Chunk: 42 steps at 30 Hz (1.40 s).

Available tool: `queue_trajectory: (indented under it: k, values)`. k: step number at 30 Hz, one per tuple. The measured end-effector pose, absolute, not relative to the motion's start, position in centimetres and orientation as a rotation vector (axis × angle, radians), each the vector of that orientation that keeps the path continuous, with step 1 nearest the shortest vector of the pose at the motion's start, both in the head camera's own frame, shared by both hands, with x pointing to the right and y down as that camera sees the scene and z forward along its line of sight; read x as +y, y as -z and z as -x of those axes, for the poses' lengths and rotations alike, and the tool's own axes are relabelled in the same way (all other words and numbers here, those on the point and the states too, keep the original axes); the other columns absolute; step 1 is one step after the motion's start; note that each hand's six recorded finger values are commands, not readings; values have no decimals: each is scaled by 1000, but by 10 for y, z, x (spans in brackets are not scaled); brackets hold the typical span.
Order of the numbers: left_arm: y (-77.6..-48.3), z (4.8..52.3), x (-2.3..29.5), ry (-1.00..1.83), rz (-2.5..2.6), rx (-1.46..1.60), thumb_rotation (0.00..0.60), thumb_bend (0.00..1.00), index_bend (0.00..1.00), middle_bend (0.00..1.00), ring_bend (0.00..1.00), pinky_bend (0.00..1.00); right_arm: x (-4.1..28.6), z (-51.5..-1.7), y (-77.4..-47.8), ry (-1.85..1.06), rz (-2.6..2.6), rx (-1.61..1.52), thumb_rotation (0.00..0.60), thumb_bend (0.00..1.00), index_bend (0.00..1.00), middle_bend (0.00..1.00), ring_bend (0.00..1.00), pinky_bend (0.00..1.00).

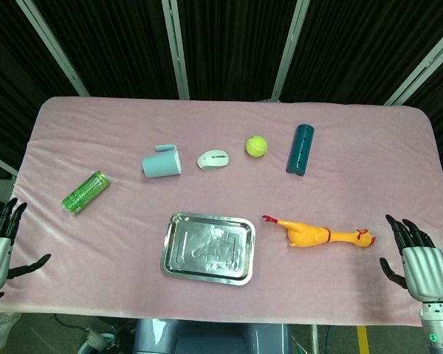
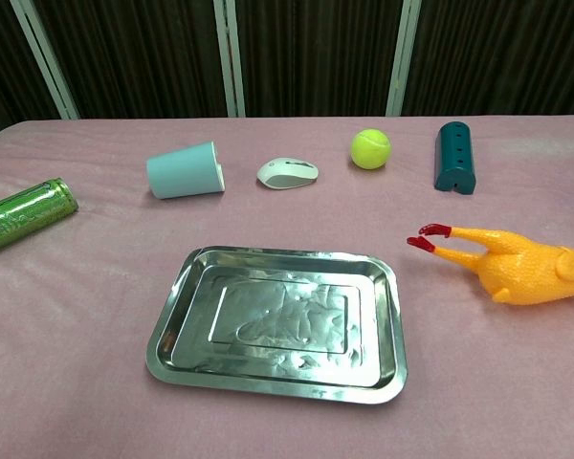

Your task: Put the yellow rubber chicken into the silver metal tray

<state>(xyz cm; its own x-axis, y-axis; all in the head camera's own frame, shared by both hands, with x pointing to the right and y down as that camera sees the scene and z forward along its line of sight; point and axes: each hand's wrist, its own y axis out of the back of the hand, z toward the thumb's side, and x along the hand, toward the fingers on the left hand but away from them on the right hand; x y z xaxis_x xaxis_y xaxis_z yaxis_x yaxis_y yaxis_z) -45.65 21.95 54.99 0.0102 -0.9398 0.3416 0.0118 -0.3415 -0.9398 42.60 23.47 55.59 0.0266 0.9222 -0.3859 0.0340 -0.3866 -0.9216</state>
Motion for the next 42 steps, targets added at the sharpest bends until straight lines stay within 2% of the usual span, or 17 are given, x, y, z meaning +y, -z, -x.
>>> queue_trajectory:
  k: [12,29,36,42]
  values:
    - [-553,451,222,1457,1484,989,600,0,0,0,0,0,235,-424,-556,-1451,1555,-998,600,336,0,202,135,247]
    - [-542,440,226,1390,1523,1003,600,0,0,0,0,0,234,-408,-557,-1369,1638,-959,600,336,49,202,160,285]
    - [-540,435,225,1374,1535,990,600,0,0,0,0,0,221,-399,-573,-1353,1716,-926,600,336,63,202,162,289]
    - [-538,431,223,1373,1536,980,600,0,0,0,0,0,209,-396,-599,-1389,1778,-849,600,336,82,202,163,289]
